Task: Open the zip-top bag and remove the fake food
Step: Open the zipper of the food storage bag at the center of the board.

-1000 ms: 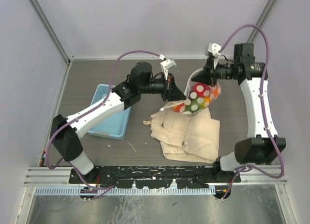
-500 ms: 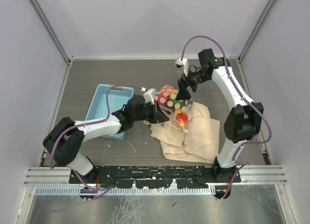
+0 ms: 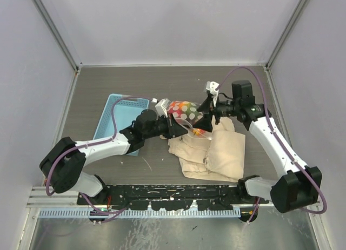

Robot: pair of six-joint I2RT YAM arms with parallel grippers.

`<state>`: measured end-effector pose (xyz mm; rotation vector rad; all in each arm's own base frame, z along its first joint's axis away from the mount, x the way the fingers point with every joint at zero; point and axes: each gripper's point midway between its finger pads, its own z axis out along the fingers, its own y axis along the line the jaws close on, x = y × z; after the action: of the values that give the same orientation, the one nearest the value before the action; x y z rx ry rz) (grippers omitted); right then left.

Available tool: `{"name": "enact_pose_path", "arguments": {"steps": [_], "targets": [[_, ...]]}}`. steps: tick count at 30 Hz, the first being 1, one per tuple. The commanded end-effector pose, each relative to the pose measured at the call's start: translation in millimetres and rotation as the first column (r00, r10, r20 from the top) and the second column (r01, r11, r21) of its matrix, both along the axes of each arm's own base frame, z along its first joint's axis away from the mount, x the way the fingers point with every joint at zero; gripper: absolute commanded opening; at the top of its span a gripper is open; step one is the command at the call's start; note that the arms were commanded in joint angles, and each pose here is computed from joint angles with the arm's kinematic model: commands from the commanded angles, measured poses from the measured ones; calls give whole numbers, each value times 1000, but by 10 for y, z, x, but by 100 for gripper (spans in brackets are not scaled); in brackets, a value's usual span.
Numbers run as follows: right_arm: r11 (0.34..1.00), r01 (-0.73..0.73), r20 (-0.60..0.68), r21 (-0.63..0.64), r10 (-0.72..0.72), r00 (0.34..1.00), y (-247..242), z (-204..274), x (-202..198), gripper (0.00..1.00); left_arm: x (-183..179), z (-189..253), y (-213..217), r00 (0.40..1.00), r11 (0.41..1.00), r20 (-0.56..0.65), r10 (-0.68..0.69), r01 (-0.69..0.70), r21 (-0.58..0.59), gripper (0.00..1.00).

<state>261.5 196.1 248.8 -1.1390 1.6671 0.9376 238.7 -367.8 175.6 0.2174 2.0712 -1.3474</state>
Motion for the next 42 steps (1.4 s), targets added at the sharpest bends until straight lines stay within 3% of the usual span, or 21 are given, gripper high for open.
{"name": "enact_pose_path", "arguments": {"steps": [1, 8, 13, 22, 25, 27, 29, 37, 42], "targets": [[999, 30, 65, -20, -29, 997, 134, 22, 205, 86, -36, 256, -42, 998, 997, 55, 3, 1, -76, 0], [982, 109, 100, -157, -94, 991, 262, -294, 287, 82, -75, 215, -59, 999, 997, 48, 5, -1, -75, 0], [961, 175, 108, -212, -155, 982, 257, -391, 414, 75, -79, 221, -68, 999, 997, 46, 7, -4, -80, 0], [944, 167, 92, -285, -146, 985, 373, -592, 423, 59, -95, 224, -53, 999, 997, 43, 12, -8, -80, 0], [935, 198, 113, -293, -171, 979, 356, -540, 493, 40, -99, 224, -44, 999, 997, 41, 14, -11, -77, 0], [930, 230, 141, -287, -197, 970, 335, -442, 552, 14, -106, 214, -25, 999, 997, 39, 20, -17, -70, 0], [934, 260, 175, -246, -221, 960, 334, -264, 585, 2, -107, 184, 21, 999, 998, 34, 36, -34, -59, 0], [948, 313, 275, -53, -287, 917, 273, 496, 600, 1, 3, 106, 423, 975, 974, 34, 219, -221, 50, 0], [945, 324, 220, 42, -325, 920, 104, 758, 669, 1, 104, -65, 764, 943, 913, 29, 330, -327, 242, 0]]}}
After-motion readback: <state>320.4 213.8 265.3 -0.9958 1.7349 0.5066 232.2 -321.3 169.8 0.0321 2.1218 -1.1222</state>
